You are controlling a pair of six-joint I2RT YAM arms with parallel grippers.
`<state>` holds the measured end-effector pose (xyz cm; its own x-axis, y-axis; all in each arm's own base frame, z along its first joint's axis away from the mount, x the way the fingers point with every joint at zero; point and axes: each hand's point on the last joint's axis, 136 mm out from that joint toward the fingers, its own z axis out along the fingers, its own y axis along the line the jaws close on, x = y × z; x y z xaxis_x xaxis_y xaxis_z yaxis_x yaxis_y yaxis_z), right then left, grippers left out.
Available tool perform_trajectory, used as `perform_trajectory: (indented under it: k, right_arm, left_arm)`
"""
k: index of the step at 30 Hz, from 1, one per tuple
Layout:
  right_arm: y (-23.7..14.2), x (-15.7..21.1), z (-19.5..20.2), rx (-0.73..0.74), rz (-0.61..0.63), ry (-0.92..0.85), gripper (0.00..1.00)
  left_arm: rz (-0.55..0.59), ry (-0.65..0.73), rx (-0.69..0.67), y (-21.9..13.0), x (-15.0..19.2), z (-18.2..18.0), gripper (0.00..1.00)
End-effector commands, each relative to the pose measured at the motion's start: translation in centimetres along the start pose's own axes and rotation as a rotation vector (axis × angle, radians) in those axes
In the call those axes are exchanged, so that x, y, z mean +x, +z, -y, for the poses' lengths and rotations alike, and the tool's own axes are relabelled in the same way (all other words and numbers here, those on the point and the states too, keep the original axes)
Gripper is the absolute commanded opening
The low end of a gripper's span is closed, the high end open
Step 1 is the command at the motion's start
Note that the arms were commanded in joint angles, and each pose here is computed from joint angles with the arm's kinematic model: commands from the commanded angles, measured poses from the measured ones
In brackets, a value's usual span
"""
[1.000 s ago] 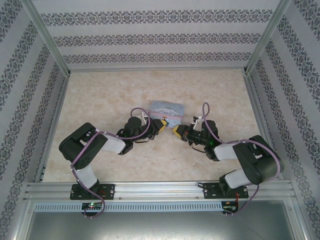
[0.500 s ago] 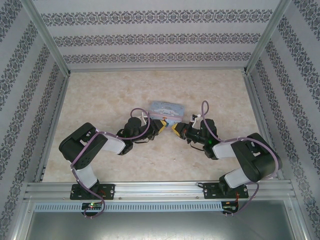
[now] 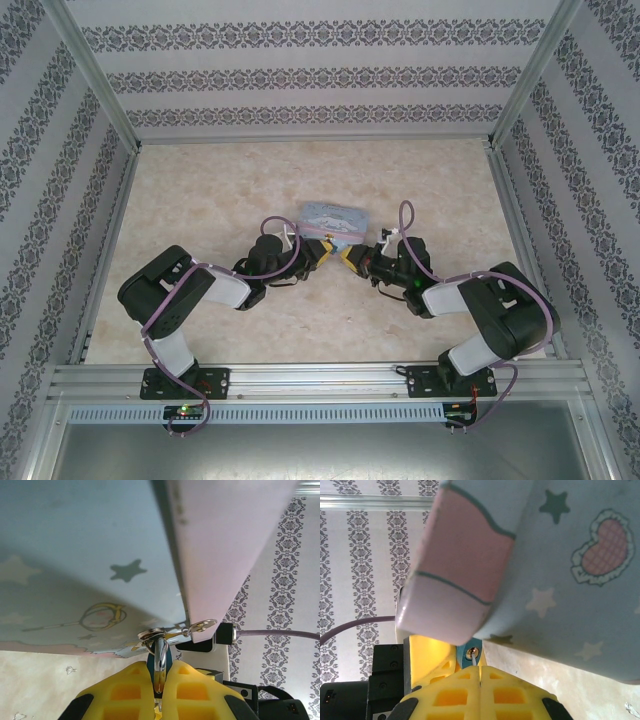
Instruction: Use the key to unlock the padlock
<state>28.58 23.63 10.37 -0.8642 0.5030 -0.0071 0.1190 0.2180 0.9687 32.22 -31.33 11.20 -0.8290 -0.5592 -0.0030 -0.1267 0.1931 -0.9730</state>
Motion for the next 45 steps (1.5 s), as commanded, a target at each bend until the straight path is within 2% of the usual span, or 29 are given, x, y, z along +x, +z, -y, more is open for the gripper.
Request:
perform_trajectory:
  k: [1,10,11,21,32,38,45]
  right_arm:
    - [0.6,-0.1,-1.5,-0.048,0.003,-0.031,0.0]
    - [0.7,-0.2,-1.5,-0.051,0.007,-0.017,0.0]
    - [1.1,-0.7,-2.6,-0.076,0.014,-0.03,0.0]
    - [1.8,-1.5,-3.6,-0.125,0.024,0.008,0.0]
    - [2.4,-2.5,-3.3,-0.137,-0.056,0.018,0.0]
    - [3.3,-2.8,-4.5,-0.164,-0.118,-0.007,0.0]
    - [3.6,-2.5,-4.4,-0.159,-0.126,0.0,0.0]
  left_arm:
    - [0.015,0.035,0.093,-0.4,-0.4,2.8,0.0]
    - [0.015,0.043,0.098,-0.5,-0.3,3.0,0.0]
    - [0.013,0.044,0.097,-0.5,-0.3,3.0,0.0]
    - [-0.001,0.051,0.111,-0.3,0.3,3.5,0.0]
    - [-0.047,0.051,0.163,0.1,1.5,5.2,0.0]
    - [-0.071,0.054,0.187,0.4,2.0,6.0,0.0]
    - [-0.068,0.046,0.193,0.5,2.1,6.0,0.0]
